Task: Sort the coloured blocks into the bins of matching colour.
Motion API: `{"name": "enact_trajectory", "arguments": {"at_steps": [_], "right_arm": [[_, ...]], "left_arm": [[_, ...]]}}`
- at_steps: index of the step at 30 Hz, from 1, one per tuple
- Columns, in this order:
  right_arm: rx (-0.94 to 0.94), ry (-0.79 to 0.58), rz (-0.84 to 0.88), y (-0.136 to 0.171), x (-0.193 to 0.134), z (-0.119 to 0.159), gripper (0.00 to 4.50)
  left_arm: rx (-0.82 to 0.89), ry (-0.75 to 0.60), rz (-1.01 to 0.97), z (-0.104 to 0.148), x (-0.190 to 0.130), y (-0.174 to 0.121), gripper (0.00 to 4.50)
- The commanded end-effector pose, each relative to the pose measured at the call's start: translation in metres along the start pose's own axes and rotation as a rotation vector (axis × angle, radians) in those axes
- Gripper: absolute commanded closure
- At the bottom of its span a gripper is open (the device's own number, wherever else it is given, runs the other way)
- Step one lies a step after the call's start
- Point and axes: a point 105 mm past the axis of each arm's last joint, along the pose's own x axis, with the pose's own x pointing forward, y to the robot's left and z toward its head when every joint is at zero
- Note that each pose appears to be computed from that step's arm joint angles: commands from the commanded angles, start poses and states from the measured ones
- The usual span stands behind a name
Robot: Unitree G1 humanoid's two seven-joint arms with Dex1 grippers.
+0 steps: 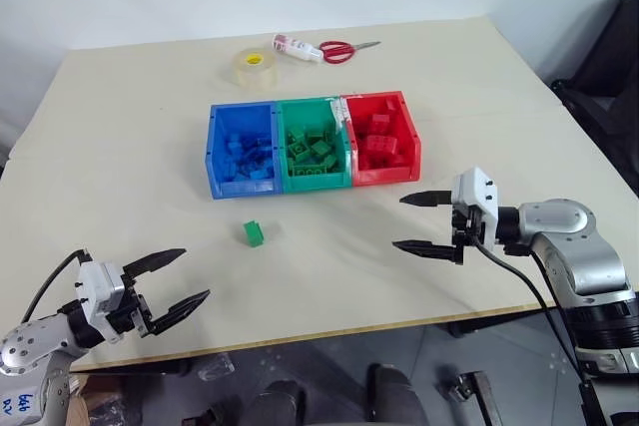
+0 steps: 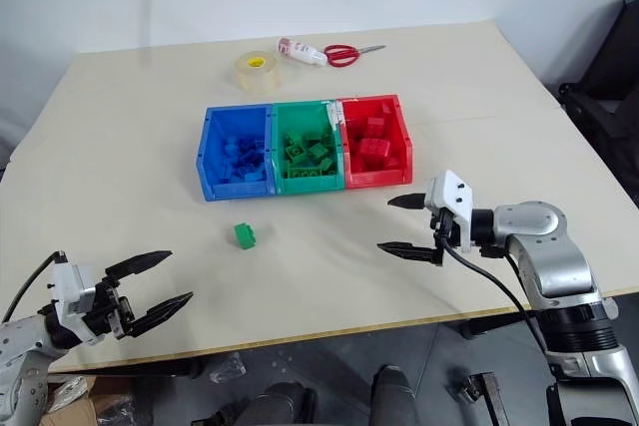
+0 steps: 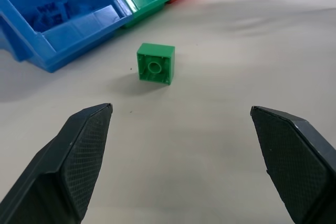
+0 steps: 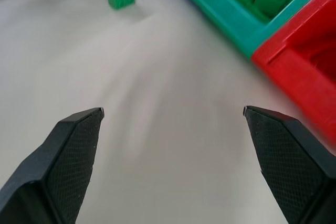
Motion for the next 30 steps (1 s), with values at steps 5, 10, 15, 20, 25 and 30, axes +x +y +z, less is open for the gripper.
{"name": "enact_trajectory", "arguments": {"at_steps": [5,10,15,20,25,30], "right_arm": [[-0.054,-0.065,-0.026,-0.003,0.0,0.019,0.01],[-0.06,-0.094,-0.06,-0.003,0.004,0.025,0.01],[-0.061,-0.107,-0.084,0.001,0.005,0.027,0.01],[-0.058,-0.108,-0.135,0.003,-0.003,0.026,0.0],[-0.054,-0.098,-0.18,0.003,-0.012,0.024,0.0],[-0.054,-0.092,-0.226,0.003,-0.022,0.023,0.0]], "left_arm": [[0.032,-0.023,-0.024,0.005,0.04,0.003,0.0],[0.054,-0.024,-0.088,-0.001,0.083,0.007,0.0],[0.089,0.054,-0.08,-0.018,0.108,0.014,0.0],[0.092,0.081,-0.118,-0.024,0.126,0.013,0.64],[0.1,0.043,-0.106,-0.013,0.133,0.019,2.21],[0.117,-0.06,-0.132,0.022,0.153,0.02,3.03]]}}
